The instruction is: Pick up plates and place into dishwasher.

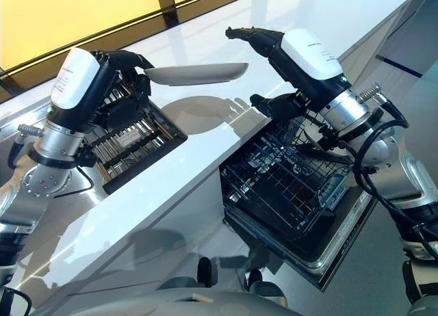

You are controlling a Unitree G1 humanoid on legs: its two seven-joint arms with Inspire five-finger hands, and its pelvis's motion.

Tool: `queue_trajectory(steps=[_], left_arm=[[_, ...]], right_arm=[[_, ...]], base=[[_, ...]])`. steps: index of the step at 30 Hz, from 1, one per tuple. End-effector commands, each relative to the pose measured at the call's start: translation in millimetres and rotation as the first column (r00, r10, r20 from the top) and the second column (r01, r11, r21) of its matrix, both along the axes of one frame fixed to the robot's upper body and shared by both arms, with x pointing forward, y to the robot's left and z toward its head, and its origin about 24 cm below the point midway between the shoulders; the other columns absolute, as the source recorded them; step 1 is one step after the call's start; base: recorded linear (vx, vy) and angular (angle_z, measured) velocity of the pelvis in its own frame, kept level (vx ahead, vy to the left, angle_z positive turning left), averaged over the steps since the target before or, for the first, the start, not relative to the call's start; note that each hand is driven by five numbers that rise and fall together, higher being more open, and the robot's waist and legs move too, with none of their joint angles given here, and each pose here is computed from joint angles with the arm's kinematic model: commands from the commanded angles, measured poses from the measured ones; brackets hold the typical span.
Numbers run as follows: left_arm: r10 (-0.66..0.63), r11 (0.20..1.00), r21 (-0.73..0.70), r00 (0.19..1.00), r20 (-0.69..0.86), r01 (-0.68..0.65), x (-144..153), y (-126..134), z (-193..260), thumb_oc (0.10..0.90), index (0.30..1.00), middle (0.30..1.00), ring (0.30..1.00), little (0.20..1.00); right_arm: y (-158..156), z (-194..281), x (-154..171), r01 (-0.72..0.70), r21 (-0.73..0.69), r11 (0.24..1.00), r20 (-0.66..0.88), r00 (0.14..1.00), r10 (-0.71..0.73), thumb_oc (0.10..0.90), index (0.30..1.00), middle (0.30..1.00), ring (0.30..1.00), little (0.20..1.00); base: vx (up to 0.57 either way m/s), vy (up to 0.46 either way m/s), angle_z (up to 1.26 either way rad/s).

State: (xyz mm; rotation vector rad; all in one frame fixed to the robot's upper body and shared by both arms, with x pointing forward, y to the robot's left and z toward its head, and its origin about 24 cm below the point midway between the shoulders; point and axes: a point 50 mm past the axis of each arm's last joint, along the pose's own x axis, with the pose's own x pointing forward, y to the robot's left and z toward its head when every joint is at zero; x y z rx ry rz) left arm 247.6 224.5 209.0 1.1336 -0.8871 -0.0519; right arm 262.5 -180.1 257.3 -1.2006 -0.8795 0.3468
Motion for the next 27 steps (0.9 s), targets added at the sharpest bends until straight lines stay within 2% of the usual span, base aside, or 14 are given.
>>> queue_trajectory(steps=[1, 6, 16, 27], left_arm=[[-0.131, 0.991, 0.003, 0.974, 0.184, 0.133, -2.6, -16.8, 43.3, 0.1, 0.3, 0.3, 0.3, 0.2], [-0.163, 0.987, 0.016, 0.973, 0.162, 0.163, -2.8, -23.1, 40.0, 0.1, 0.3, 0.3, 0.3, 0.2], [-0.219, 0.976, 0.032, 0.964, 0.153, 0.217, -5.9, -31.1, 37.2, 0.1, 0.3, 0.3, 0.3, 0.2], [-0.266, 0.964, 0.038, 0.935, 0.233, 0.265, -12.9, -37.3, 45.2, 0.1, 0.3, 0.3, 0.3, 0.2]], right_arm=[[21.5, 48.6, -21.1, -0.131, -0.064, 0.989, 0.236, 0.961, 0.142, 0.8, 0.9, 0.9, 0.9, 0.9], [27.8, 50.8, -23.0, -0.159, -0.074, 0.985, 0.263, 0.949, 0.173, 0.8, 0.9, 0.9, 0.9, 0.9], [36.0, 40.0, -15.9, -0.232, -0.069, 0.97, 0.038, 0.971, 0.235, 0.8, 0.9, 0.9, 0.9, 0.9], [33.1, 27.0, 2.0, -0.154, -0.07, 0.986, -0.098, 0.984, 0.147, 0.8, 0.9, 0.9, 0.9, 0.9]], base=[[0.0, 0.0, 0.0], [0.0, 0.0, 0.0], [0.0, 0.003, 0.05], [0.0, 0.001, 0.01]])
